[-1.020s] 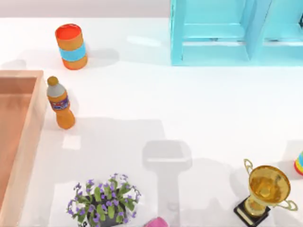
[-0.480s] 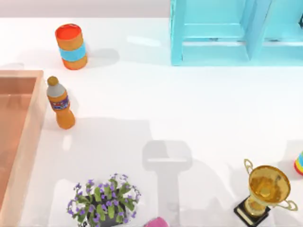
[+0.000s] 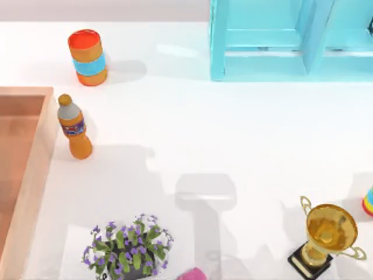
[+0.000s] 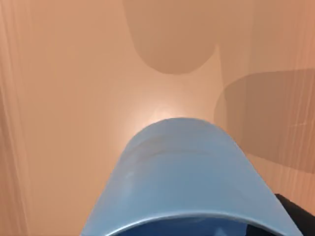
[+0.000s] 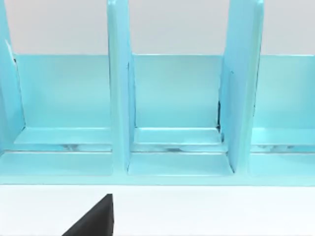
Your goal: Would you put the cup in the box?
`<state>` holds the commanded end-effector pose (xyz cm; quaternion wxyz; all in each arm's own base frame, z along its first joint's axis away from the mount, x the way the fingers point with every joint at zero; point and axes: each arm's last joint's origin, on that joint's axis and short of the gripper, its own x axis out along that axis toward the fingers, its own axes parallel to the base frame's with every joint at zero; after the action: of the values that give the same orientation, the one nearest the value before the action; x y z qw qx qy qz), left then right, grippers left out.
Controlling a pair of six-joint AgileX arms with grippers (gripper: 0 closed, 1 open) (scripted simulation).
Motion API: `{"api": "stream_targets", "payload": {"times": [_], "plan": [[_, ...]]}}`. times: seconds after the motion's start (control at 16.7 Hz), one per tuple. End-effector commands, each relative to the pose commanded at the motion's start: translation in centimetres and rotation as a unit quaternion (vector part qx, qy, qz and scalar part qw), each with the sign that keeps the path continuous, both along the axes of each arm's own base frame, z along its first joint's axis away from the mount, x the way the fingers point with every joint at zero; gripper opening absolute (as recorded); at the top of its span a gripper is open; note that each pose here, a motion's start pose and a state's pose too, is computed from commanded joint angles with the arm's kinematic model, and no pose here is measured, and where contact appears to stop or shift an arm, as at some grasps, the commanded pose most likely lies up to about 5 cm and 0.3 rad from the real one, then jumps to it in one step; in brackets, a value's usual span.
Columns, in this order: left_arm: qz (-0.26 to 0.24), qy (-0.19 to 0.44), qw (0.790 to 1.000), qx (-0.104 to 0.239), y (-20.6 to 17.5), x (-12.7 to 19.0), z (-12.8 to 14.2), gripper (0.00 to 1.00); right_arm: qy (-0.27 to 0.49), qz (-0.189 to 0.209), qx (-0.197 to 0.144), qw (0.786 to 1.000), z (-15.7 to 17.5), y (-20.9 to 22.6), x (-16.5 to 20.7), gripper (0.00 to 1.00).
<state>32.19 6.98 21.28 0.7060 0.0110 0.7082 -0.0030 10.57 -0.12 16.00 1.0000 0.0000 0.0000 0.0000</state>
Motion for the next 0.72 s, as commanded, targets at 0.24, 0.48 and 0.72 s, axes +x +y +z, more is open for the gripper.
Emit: {"api": "stream_targets", "payload": {"times": [0.24,0.48,0.72], "plan": [[0.000,0.000,1.000,0.000,0.00,0.00,0.00,0.23,0.000,0.000,0.000,1.000,0.00,0.00,0.00,1.00],[0.000,0.000,1.000,0.000,0.00,0.00,0.00,0.53,0.000,0.000,0.000,1.000,0.00,0.00,0.00,1.00],[0.000,0.000,1.000,0.000,0.00,0.00,0.00,0.83,0.000,0.000,0.000,1.000,0.00,0.00,0.00,1.00]]}}
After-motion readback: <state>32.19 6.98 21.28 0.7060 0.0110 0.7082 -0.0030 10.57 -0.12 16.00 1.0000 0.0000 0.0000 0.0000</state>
